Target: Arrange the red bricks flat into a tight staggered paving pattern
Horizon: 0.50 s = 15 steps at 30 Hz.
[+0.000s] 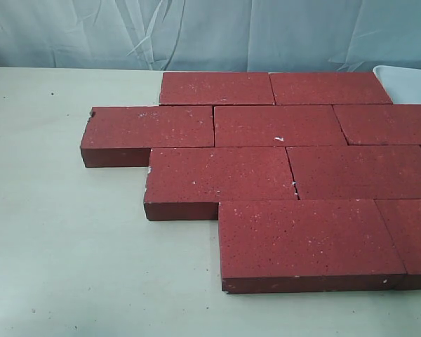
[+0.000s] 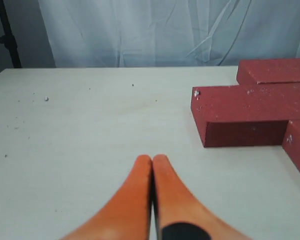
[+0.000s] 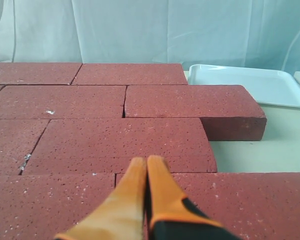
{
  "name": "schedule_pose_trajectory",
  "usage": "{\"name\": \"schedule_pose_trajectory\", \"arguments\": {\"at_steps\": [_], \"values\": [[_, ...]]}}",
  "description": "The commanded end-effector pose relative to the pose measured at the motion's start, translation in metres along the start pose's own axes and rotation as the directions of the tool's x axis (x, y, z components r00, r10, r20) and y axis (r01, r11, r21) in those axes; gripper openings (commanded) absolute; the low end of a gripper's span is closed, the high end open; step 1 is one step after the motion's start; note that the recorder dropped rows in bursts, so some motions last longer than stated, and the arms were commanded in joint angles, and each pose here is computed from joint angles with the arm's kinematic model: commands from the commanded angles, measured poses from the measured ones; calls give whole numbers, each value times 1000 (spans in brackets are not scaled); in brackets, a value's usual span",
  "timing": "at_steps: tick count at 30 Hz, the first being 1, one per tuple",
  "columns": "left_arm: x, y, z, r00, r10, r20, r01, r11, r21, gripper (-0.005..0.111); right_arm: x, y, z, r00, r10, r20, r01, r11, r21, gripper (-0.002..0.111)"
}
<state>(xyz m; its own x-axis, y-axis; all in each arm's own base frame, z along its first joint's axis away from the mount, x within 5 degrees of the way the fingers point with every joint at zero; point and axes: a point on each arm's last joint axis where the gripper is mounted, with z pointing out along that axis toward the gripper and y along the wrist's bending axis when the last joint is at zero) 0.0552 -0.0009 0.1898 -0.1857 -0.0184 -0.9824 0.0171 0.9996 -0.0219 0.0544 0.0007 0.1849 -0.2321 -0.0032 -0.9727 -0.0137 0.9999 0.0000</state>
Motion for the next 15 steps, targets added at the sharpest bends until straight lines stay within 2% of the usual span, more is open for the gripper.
{"name": "schedule_pose_trajectory", "arguments": {"at_steps": [1, 15], "values": [[-8, -1, 0, 995, -7, 102, 6, 1000, 11, 0, -1, 0, 0, 1000, 10, 17, -10, 1000, 0, -1], [-9, -1, -1, 994, -7, 113, 6, 1000, 11, 0, -1, 0, 0, 1000, 10, 17, -10, 1000, 0, -1]]}}
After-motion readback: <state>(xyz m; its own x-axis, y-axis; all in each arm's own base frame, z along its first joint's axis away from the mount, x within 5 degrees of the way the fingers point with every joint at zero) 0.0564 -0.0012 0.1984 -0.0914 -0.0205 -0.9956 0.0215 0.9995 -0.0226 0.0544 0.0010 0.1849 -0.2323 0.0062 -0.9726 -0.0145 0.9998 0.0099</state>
